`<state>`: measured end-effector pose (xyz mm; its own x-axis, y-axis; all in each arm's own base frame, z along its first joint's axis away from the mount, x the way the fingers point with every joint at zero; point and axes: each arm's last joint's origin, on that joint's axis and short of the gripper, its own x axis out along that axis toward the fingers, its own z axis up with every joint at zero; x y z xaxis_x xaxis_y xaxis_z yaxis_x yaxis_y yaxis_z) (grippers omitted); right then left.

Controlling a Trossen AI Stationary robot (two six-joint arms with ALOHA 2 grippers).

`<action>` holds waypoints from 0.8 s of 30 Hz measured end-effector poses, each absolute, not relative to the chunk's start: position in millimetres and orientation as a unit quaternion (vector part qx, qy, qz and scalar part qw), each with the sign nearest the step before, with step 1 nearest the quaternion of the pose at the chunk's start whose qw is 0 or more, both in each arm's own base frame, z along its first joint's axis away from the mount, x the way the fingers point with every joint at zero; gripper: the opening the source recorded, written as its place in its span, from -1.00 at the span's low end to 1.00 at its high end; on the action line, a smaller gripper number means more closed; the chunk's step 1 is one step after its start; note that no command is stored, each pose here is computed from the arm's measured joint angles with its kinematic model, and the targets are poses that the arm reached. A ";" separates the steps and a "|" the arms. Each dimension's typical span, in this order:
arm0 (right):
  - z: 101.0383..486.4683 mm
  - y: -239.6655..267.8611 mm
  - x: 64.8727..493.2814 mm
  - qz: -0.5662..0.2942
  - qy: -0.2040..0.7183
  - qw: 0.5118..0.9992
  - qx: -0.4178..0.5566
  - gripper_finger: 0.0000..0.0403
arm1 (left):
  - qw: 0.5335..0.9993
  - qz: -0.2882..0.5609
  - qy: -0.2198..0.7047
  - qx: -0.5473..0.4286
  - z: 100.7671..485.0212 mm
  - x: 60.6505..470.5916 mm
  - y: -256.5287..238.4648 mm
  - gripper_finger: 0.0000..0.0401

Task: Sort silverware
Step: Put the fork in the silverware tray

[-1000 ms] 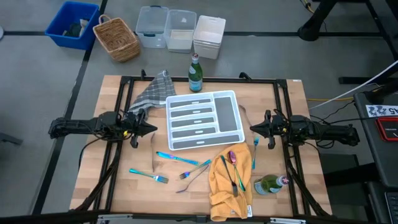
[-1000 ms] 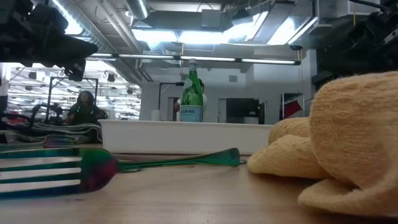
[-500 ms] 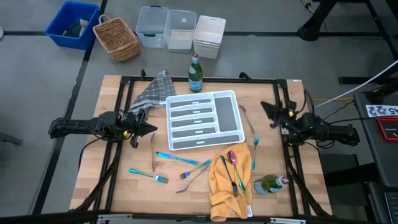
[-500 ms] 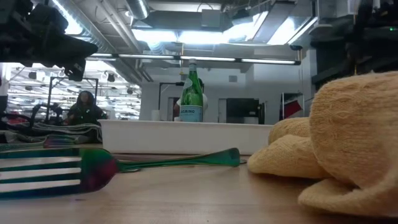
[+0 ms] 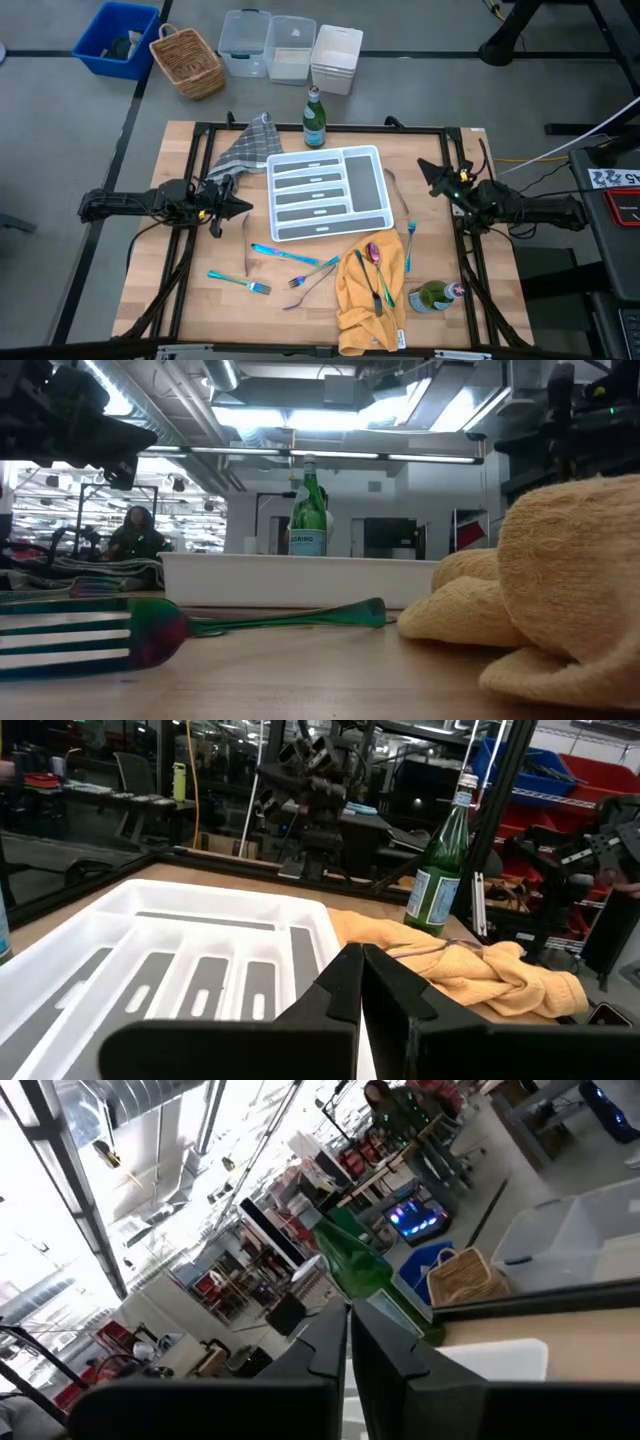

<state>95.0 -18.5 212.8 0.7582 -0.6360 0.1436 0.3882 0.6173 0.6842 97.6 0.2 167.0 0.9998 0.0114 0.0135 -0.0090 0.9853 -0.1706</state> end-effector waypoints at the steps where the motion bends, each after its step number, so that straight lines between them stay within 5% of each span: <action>1: 218.6 -18.5 95.6 -0.293 -0.186 0.882 0.319 -0.88 | 0.996 0.005 -0.007 -0.090 167.0 97.6 0.2 -1.00; 14: 285.9 -18.5 108.5 -0.359 0.030 0.905 0.228 -0.88 | 0.985 0.018 -0.012 -0.169 167.3 97.6 1.0 -1.00; 24: 280.0 -23.5 139.0 -0.394 0.094 0.888 0.218 -0.74 | 0.985 0.018 -0.012 -0.170 167.3 97.6 1.1 -1.00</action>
<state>139.0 -23.5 280.0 0.6722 -0.6587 -0.3380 0.7404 0.5949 0.3130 97.6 1.1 167.3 0.9991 0.0400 0.0170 -0.0320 0.9416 -0.3353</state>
